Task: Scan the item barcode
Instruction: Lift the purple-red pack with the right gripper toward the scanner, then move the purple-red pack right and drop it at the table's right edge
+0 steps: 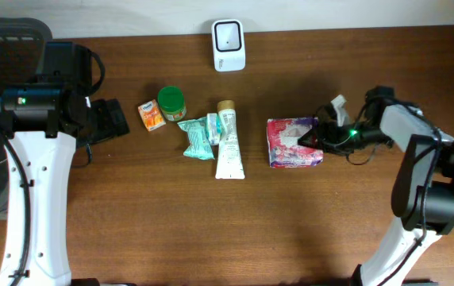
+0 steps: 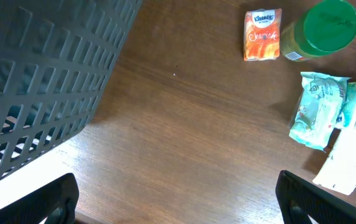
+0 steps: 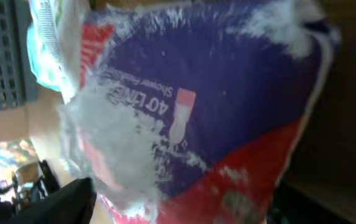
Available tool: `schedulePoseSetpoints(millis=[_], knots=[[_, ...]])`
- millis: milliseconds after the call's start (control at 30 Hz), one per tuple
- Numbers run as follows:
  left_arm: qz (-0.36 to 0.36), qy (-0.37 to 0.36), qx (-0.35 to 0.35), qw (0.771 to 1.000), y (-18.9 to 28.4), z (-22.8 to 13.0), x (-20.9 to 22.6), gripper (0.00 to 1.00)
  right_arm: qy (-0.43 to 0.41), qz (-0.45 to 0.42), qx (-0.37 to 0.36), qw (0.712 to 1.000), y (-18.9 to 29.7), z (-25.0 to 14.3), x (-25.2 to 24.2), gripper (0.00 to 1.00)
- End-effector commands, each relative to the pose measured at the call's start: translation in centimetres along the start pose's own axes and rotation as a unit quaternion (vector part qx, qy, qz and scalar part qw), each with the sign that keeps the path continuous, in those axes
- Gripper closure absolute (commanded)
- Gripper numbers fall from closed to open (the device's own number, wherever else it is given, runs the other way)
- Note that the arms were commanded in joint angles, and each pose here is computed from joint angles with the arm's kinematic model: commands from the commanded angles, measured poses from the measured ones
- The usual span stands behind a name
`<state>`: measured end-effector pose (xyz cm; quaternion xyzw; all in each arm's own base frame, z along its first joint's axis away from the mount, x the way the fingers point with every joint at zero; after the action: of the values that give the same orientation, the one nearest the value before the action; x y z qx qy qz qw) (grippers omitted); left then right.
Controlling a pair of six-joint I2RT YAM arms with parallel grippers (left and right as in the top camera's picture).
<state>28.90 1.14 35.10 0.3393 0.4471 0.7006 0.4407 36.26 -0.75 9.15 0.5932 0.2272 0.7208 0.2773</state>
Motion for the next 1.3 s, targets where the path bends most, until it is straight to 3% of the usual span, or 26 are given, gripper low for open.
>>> schedulePoseSetpoints(millis=[0,33,67,100,167,300,433,533,633,733,967,1033,1133,1200,1267], knots=[[0.000,0.009,-0.005,1.000,0.3,0.0,0.3,0.01,-0.002,0.023,0.025,0.999,-2.3,-0.9,0.8,0.48],[0.000,0.009,-0.005,1.000,0.3,0.0,0.2,0.01,0.005,0.025,0.033,0.999,-2.9,-0.9,1.4,0.63],[0.000,0.009,-0.005,1.000,0.3,0.0,0.2,0.01,0.012,0.028,0.040,0.999,-3.4,-0.9,1.9,0.94],[0.000,0.009,-0.005,1.000,0.3,0.0,0.2,0.01,0.018,0.047,0.042,0.998,-3.9,-0.9,2.6,0.96],[0.000,0.009,-0.005,1.000,0.3,0.0,0.2,0.01,0.012,0.132,0.012,0.991,-3.3,0.8,4.8,0.96],[0.000,0.009,-0.005,1.000,0.3,0.0,0.2,0.01,0.033,0.126,-0.072,0.989,0.8,9.1,9.6,0.96],[0.000,0.009,-0.005,1.000,0.3,0.0,0.2,0.01,0.007,0.023,-0.272,0.962,1.4,16.7,12.9,0.96],[0.000,0.009,-0.005,1.000,0.3,0.0,0.3,0.01,0.045,-0.034,-0.377,0.925,-1.2,18.7,16.6,0.96],[0.000,0.009,-0.005,1.000,0.3,0.0,0.2,0.01,0.033,0.014,-0.416,0.908,-5.6,19.6,18.2,0.96],[0.000,0.009,-0.005,1.000,0.3,0.0,0.2,0.01,-0.007,0.050,-0.403,0.914,-11.0,19.5,16.4,0.96],[0.000,0.009,-0.005,1.000,0.3,0.0,0.2,0.01,-0.036,0.010,-0.361,0.932,-12.8,18.5,14.6,0.96],[0.000,0.009,-0.005,1.000,0.3,0.0,0.2,0.01,0.004,0.033,-0.356,0.934,-11.3,19.2,15.6,0.96],[0.000,0.009,-0.005,1.000,0.3,0.0,0.2,0.01,0.061,0.100,-0.368,0.922,-3.3,20.9,17.8,0.96],[0.000,0.009,-0.005,1.000,0.3,0.0,0.2,0.01,0.038,0.083,-0.389,0.917,2.7,20.8,17.0,0.96],[0.000,0.009,-0.005,1.000,0.3,0.0,0.2,0.01,-0.040,0.030,-0.398,0.916,7.5,20.0,13.4,0.96]])
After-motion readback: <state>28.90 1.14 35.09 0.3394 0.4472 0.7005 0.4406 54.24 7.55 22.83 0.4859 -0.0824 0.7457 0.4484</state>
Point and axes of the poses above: each gripper's point midway between its finger pads, its own y axis back along the fingers, its own x axis along the line the jaws close on, z = x × y, the point moved 9 cm from there along y, back along the fingers
